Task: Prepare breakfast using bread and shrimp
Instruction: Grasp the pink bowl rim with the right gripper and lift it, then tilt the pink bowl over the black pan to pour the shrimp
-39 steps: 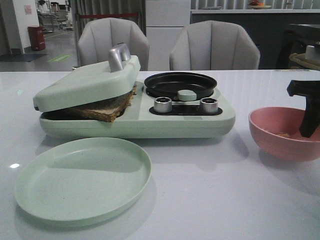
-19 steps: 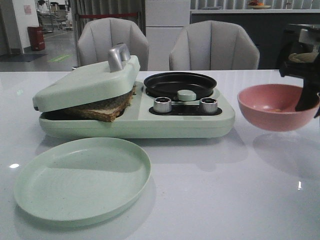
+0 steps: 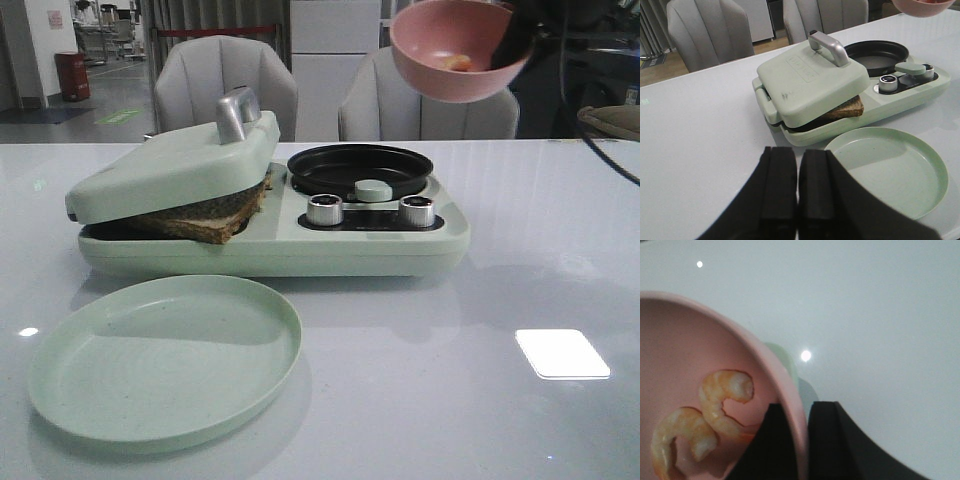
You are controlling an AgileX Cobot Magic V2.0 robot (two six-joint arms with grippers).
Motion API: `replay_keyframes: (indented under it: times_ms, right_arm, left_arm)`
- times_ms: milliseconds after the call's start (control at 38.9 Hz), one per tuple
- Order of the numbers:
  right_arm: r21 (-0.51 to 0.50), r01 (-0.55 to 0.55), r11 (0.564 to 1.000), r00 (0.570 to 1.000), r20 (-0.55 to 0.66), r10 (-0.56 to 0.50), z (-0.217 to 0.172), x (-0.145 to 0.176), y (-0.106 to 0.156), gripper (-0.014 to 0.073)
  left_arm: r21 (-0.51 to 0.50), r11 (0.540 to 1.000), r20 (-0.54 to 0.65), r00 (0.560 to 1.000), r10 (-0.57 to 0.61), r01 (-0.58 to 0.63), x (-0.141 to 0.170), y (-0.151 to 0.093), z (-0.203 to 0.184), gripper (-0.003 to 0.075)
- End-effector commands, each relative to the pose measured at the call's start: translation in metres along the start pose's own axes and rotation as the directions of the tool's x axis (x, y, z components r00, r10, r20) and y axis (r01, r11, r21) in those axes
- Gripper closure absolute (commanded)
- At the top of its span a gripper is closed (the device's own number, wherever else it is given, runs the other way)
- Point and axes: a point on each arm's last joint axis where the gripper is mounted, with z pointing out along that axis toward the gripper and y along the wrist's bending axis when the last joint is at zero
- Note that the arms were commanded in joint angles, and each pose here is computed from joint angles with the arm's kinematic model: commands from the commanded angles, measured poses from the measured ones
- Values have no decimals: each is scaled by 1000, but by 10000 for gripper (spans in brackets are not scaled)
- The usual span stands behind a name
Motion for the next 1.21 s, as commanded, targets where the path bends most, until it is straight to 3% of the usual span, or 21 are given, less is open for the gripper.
replay_keyframes:
  times_ms: [0, 128, 257, 385, 488, 565, 719, 873, 1027, 1104, 1181]
  right_arm:
    - [-43, 31, 999, 965, 260, -19, -22, -32, 27, 443]
    - [-42, 65, 997, 926, 376, -44, -11, -27, 41, 443]
    - [-8, 129, 992, 848, 519, -106, 2, -14, 49, 443]
    - [40, 234, 971, 720, 665, -201, 13, 2, 54, 443]
    - [81, 357, 931, 571, 770, -285, 19, 14, 56, 443]
    - [107, 474, 874, 470, 808, -354, 26, 28, 59, 443]
    - [302, 686, 662, 200, 797, -570, 44, 54, 64, 443]
    - [487, 716, 500, 22, 701, -713, 55, 64, 60, 443]
    - [661, 694, 284, -177, 539, -824, 56, 65, 60, 443]
    - [694, 681, 235, -219, 499, -838, 56, 65, 60, 443]
    - [700, 672, 243, -220, 501, -837, 55, 64, 60, 443]
  left_arm:
    - [-15, 1000, 89, 996, -16, 17, -14, 2, -3, 606]
    - [-15, 1000, 89, 996, -16, 17, -14, 2, -3, 606]
    - [-15, 1000, 89, 996, -16, 17, -14, 2, -3, 606]
    - [-15, 1000, 89, 996, -16, 17, -14, 2, -3, 606]
    - [-15, 1000, 89, 996, -16, 17, -14, 2, -3, 606]
    - [-15, 1000, 89, 996, -16, 17, -14, 2, -3, 606]
    - [-15, 1000, 89, 996, -16, 17, -14, 2, -3, 606]
    - [-15, 1000, 89, 996, -16, 17, -14, 2, -3, 606]
    - [-15, 1000, 89, 996, -16, 17, -14, 2, -3, 606]
    - [-15, 1000, 89, 996, -16, 17, -14, 2, -3, 606]
    - [-15, 1000, 89, 996, -16, 17, -14, 2, -3, 606]
